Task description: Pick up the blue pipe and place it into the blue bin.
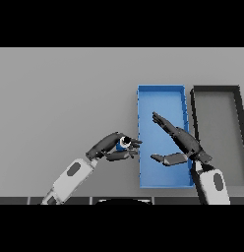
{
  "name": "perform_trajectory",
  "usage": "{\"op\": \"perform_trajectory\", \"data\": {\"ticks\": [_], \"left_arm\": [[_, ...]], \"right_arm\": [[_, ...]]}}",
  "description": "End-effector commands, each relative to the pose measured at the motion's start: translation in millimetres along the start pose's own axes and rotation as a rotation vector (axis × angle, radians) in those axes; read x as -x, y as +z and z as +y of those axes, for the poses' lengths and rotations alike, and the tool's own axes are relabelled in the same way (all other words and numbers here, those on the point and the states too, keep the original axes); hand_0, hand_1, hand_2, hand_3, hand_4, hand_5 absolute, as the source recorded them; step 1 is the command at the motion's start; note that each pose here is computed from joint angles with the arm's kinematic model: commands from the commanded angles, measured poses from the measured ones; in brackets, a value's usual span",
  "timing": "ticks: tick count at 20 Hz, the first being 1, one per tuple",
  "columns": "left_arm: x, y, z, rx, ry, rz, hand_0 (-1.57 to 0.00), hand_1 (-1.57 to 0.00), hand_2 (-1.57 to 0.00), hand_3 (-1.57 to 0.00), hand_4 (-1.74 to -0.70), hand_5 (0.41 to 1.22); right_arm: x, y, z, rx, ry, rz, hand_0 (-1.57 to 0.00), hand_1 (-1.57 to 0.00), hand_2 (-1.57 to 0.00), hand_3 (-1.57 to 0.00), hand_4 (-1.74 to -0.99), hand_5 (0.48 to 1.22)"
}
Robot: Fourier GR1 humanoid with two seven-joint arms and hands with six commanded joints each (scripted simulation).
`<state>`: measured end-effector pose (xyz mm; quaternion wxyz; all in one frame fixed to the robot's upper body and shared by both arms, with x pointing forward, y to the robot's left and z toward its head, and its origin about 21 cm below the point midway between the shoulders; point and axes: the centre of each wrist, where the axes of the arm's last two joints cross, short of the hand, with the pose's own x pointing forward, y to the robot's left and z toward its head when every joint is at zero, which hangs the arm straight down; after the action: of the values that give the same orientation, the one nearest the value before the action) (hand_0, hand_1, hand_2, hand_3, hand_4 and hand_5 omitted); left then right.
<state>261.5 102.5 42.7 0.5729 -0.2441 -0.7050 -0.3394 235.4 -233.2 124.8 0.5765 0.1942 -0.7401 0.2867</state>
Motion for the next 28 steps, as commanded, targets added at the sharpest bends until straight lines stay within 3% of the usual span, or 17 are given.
{"op": "perform_trajectory", "data": {"ticks": [1,5,8,17,18,20,22,23,25,28], "left_arm": [[0.6,1.5,3.0,-0.007,0.000,-0.004,-1.57,-1.57,-1.57,-1.49,-1.74,1.221],[0.1,0.2,3.9,-0.001,0.003,-0.010,-1.57,-1.57,-1.57,-1.48,-1.74,1.221],[-1.7,-0.3,2.4,0.010,0.006,-0.021,-1.57,-1.57,-1.57,-1.49,-1.74,1.221],[-4.1,3.7,6.4,0.036,0.001,-0.029,-1.57,-1.57,-1.57,-1.54,-1.74,1.221],[-1.9,4.8,6.9,0.039,0.025,-0.015,-1.57,-1.57,-1.57,-1.48,-1.74,1.221],[-1.6,2.2,9.3,0.077,-0.092,0.072,-1.18,-1.08,-1.06,-1.03,-1.68,1.221],[-6.4,3.5,8.8,0.100,-0.131,0.134,-0.82,-0.71,-0.68,-0.66,-1.48,1.221],[-4.9,-0.4,9.0,0.082,-0.119,0.108,-0.78,-0.71,-0.69,-0.58,-1.53,1.221],[-1.5,1.3,7.5,0.049,-0.089,0.081,-1.06,-1.02,-0.97,-0.94,-1.61,1.221],[-1.3,0.3,7.9,0.030,-0.016,0.052,-1.31,-1.29,-1.19,-1.25,-1.67,1.221]], "right_arm": [[-5.2,-5.1,-1.4,-0.040,0.013,0.013,0.00,0.00,0.00,0.00,-1.306,0.502],[-20.4,-29.0,10.9,-0.197,0.079,-0.003,0.00,0.00,0.00,0.00,-1.306,0.521],[-20.8,-54.0,22.4,-0.279,0.096,0.000,0.00,0.00,0.00,0.00,-1.253,0.529],[-27.9,-108.1,47.1,-0.419,0.109,-0.004,0.00,-0.01,-0.03,0.00,-1.222,0.506],[-30.2,-115.8,46.6,-0.431,0.105,-0.005,-0.05,-0.08,-0.10,-0.05,-1.245,0.506],[-30.1,-125.1,51.5,-0.474,0.114,0.005,-0.35,-0.38,-0.38,-0.30,-1.335,0.507],[-32.1,-131.6,54.2,-0.500,0.130,-0.011,-0.72,-0.70,-0.74,-0.63,-1.430,0.522],[-34.0,-136.5,59.4,-0.517,0.110,-0.028,-0.89,-0.87,-0.91,-0.77,-1.486,0.550],[-30.6,-137.5,62.4,-0.558,0.053,-0.034,-1.13,-1.12,-1.14,-0.96,-1.562,0.666],[-25.4,-136.8,62.6,-0.550,-0.022,-0.063,-1.35,-1.34,-1.35,-1.26,-1.469,0.905]]}}
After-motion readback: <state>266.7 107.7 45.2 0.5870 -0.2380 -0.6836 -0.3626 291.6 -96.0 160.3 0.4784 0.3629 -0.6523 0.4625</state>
